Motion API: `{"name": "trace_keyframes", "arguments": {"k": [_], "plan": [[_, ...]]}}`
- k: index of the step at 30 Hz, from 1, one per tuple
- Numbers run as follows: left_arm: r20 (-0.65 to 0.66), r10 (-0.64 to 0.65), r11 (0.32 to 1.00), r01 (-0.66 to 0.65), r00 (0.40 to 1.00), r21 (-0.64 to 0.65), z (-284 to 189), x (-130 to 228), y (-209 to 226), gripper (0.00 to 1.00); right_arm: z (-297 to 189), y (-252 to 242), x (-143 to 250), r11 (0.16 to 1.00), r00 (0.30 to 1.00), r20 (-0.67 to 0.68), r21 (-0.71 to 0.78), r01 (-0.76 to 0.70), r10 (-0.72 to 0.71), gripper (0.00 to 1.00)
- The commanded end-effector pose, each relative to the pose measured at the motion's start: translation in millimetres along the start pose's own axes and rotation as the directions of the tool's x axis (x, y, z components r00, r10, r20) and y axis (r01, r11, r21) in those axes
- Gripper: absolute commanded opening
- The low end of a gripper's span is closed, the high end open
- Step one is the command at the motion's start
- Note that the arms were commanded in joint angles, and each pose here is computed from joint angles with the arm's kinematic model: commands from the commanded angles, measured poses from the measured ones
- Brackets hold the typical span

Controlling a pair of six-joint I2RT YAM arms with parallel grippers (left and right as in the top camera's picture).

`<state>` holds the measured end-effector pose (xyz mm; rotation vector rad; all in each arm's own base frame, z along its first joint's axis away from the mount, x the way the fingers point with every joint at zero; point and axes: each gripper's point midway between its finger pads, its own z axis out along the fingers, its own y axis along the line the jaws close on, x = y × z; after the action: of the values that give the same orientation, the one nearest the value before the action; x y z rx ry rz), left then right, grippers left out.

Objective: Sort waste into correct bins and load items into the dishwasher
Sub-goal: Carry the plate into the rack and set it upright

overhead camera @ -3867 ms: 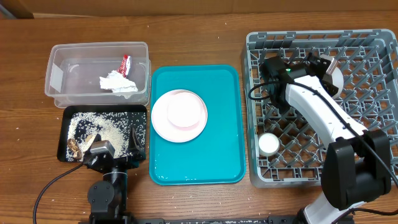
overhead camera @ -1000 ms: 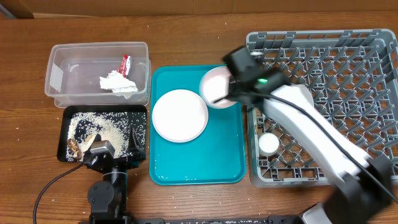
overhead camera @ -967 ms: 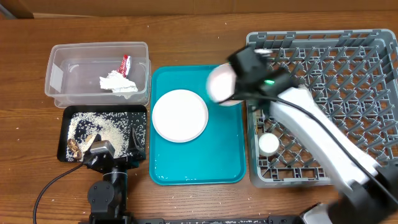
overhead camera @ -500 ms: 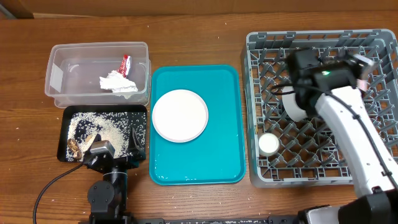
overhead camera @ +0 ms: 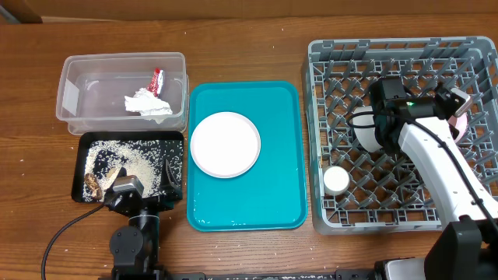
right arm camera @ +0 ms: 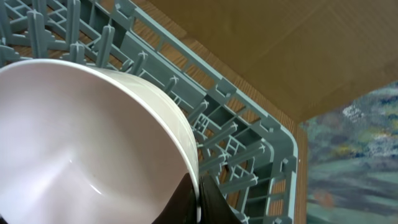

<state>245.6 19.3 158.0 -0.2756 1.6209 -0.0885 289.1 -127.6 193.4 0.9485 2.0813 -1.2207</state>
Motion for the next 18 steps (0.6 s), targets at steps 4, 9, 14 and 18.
{"name": "trace_keyframes", "arguments": {"k": [4, 9, 14, 18], "plan": [[0.008, -0.011, 1.0, 0.011, 1.0, -0.002, -0.3, -1.0, 1.1, 1.0, 12.4, 12.1, 7.8, 0.989, 0.991, 0.001, 0.059, 0.133, -0.133, 0.04], [0.008, -0.011, 1.0, 0.011, 1.0, -0.002, -0.3, -0.9, 1.2, 1.0, 13.1, 33.4, 24.3, 0.974, 0.974, -0.026, 0.042, 0.224, -0.223, 0.04], [0.008, -0.011, 1.0, 0.011, 1.0, -0.002, -0.3, -1.0, 1.1, 1.0, -2.5, 42.7, 24.1, 0.966, 0.966, 0.012, 0.017, 0.26, -0.26, 0.04], [0.008, -0.011, 1.0, 0.011, 1.0, -0.002, -0.3, -1.0, 1.1, 1.0, -11.8, 33.6, 5.9, 0.958, 0.957, 0.058, 0.057, 0.282, -0.285, 0.04]]}}
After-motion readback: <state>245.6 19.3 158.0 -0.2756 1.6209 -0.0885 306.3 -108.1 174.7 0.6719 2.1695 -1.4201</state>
